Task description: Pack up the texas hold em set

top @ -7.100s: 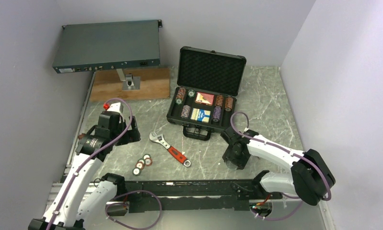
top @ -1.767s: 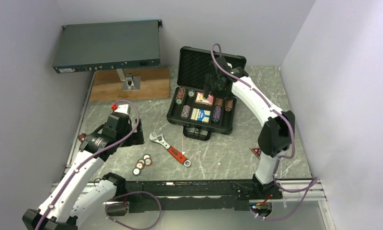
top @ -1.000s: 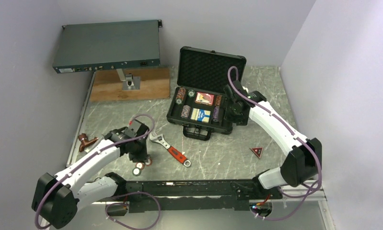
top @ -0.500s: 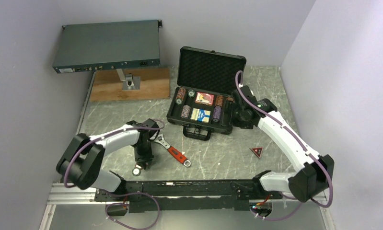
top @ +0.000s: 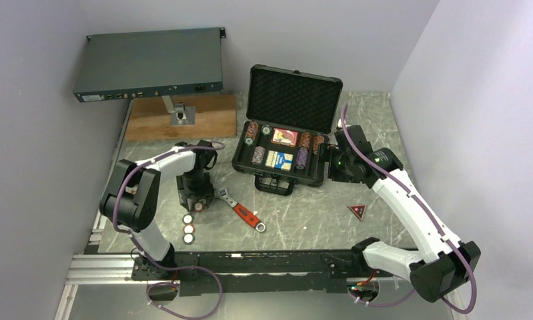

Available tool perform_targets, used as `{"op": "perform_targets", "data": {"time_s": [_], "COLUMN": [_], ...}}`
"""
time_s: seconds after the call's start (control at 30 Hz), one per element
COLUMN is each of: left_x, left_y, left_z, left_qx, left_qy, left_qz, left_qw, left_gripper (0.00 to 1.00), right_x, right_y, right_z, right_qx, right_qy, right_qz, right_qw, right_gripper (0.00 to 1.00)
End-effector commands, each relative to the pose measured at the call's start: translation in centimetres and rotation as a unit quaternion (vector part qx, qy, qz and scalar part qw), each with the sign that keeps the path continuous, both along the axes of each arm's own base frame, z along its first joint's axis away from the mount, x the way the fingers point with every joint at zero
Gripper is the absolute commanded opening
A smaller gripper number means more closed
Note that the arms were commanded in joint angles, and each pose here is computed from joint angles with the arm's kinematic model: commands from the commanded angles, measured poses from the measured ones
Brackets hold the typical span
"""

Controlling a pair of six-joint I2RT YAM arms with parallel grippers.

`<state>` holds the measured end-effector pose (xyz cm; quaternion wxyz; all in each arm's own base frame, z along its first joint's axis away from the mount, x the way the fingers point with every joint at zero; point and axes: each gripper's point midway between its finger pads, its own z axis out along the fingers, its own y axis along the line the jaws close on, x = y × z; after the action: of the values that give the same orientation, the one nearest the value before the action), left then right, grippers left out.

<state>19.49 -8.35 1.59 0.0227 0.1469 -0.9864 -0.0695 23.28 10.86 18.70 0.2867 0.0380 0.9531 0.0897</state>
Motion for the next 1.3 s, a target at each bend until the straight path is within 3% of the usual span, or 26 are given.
{"op": "perform_targets", "data": {"time_s": [0.0,0.07,0.13,0.33,0.5,0.8,1.27], "left_x": [5.0,5.9,6.3,5.5,2.8,2.7,1.3], "left_y": [0.7,0.7,1.0,0.9,-1.5,-1.2,0.4], "left_z": [1.7,2.9,4.0,5.6,3.5,2.6,-1.2], "left_qx": [0.033,0.035,0.039,0.014,-0.085,-0.09,-0.067], "left_qy": [-0.081,-0.102,-0.116,-0.145,-0.166,-0.204,-0.209], "left_qz": [-0.03,-0.038,-0.044,-0.053,-0.054,-0.047,-0.026], "left_qw": [0.996,0.993,0.992,0.988,0.981,0.974,0.975], "left_gripper": [0.73,0.85,0.89,0.85,0.85,0.91,0.72], "right_x": [-0.5,-0.4,-0.3,0.2,0.0,-0.2,2.0], "right_y": [0.7,0.7,0.4,-0.7,-1.7,-1.4,0.0], "right_z": [0.3,0.9,1.4,1.9,1.4,0.9,-0.4], "right_qx": [0.023,0.022,0.017,-0.011,-0.023,0.015,0.01], "right_qy": [-0.001,-0.007,-0.015,-0.023,-0.019,-0.033,-0.046], "right_qz": [0.017,0.017,0.014,-0.004,-0.043,-0.078,-0.03], "right_qw": [1.0,1.0,1.0,1.0,0.999,0.996,0.998], "right_gripper": [0.85,0.85,0.85,0.85,0.85,0.84,0.84]}}
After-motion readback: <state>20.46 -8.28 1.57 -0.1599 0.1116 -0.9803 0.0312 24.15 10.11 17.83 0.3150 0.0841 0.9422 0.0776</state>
